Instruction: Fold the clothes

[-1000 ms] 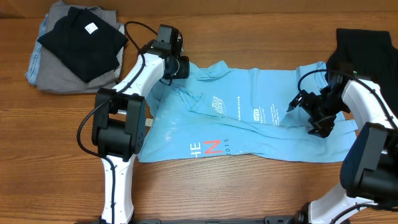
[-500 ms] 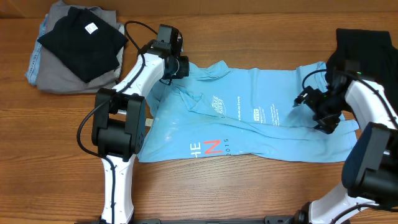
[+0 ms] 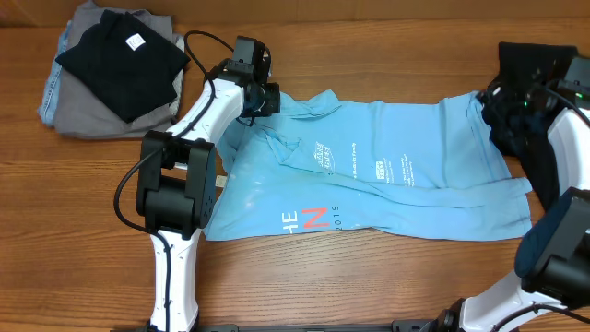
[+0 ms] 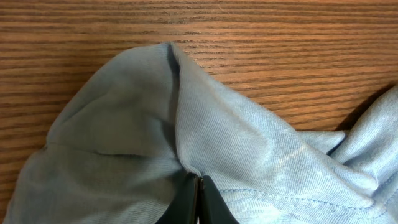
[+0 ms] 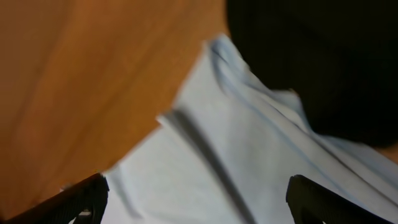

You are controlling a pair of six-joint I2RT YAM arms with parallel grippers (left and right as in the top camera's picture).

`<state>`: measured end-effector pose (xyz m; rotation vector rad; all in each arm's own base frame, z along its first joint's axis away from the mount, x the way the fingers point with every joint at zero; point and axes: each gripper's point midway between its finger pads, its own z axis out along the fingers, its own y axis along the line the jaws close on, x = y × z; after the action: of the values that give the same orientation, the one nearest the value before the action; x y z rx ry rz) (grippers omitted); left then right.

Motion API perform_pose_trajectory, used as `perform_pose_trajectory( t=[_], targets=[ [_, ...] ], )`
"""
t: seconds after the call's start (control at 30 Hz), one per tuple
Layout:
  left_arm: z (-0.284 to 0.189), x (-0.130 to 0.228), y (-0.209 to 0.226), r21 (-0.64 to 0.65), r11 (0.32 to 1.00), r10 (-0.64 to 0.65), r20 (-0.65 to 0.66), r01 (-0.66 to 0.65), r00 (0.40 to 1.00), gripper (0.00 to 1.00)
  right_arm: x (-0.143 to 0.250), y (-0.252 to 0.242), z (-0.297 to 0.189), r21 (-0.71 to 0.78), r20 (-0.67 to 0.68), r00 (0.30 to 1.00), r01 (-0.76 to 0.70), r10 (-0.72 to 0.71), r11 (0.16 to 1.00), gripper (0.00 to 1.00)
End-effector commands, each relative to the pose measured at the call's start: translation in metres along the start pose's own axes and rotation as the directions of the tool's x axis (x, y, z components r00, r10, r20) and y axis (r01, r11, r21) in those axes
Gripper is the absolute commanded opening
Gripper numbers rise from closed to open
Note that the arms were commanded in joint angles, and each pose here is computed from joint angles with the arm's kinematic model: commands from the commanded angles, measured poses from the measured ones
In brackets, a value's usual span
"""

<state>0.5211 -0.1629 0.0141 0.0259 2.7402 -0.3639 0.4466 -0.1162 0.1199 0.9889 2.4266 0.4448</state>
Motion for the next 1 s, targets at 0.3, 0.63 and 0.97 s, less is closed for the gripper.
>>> perform_pose_trajectory(
  t=[0.3,0.63,0.97],
  targets=[
    [0.006,0.004,0.002,-0.014,1.000,-0.001,-0.020,0.001,1.000,0.04,-0.035,0.046,0.072,-0.028,0.143,0.984,0.111,-0.106,0.993,0.92],
    [0.006,0.009,0.004,-0.020,1.000,-0.005,-0.040,0.004,0.999,0.06,-0.052,0.026,0.100,0.112,0.146,0.984,0.087,-0.103,0.990,0.92],
    [0.006,0.009,0.003,-0.016,1.000,-0.004,-0.039,0.004,0.999,0.06,-0.044,0.014,0.115,0.135,0.115,0.989,0.076,-0.092,0.988,0.92]
  ],
)
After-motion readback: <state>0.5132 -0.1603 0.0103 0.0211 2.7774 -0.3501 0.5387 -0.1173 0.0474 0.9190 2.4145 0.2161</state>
